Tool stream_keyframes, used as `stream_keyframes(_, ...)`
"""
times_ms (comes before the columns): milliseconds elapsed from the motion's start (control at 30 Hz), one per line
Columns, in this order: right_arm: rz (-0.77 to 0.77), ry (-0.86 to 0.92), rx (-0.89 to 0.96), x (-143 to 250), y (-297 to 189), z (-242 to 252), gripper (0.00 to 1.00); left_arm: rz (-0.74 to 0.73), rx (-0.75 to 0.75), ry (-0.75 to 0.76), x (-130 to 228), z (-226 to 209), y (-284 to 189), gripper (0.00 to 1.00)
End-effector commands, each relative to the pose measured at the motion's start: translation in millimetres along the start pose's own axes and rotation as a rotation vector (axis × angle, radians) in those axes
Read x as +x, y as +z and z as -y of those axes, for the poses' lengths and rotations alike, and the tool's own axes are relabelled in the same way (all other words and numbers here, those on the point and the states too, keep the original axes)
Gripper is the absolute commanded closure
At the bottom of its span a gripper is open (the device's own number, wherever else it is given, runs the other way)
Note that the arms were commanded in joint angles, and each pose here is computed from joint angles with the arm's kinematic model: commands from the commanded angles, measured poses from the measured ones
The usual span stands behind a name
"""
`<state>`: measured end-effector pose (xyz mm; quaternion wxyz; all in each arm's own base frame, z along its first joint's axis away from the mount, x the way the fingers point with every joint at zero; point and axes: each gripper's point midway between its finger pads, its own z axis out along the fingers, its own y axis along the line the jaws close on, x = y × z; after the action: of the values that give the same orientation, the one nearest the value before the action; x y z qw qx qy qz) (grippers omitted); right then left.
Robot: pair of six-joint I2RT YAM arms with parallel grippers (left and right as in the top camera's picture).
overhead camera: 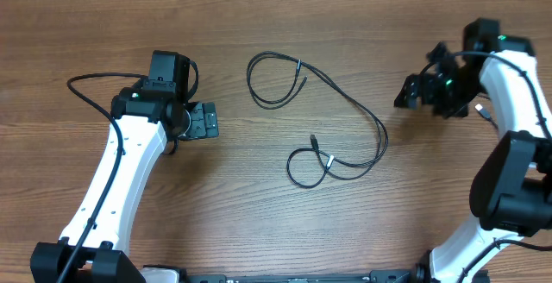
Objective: Untangle cables
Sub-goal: 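Move the empty right gripper toward the thin cables at center, then grasp a thin black cable with the right gripper and lift it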
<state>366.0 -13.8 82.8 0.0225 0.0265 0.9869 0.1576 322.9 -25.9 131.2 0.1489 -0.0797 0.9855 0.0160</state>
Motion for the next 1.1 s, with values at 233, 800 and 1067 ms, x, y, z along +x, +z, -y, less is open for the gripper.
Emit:
stream_keyframes(233, -0.083, -0.019, -0.111, 33.8, 48.1, -19.0, 0.25, -0.009, 0.005, 0.018, 2.4, 0.4, 2.0, 0.00)
stream_keyframes(800, -0.094, -0.036, -0.214, 58.3, 88.2, -34.2, 0.89, -0.009, 0.005, 0.018, 2.4, 0.4, 2.0, 0.00)
stream_keyframes(1067, -0.074, -0.043, -0.212, 45.7, 75.1, -37.1, 0.96, -0.009, 0.005, 0.018, 2.4, 0.4, 2.0, 0.00)
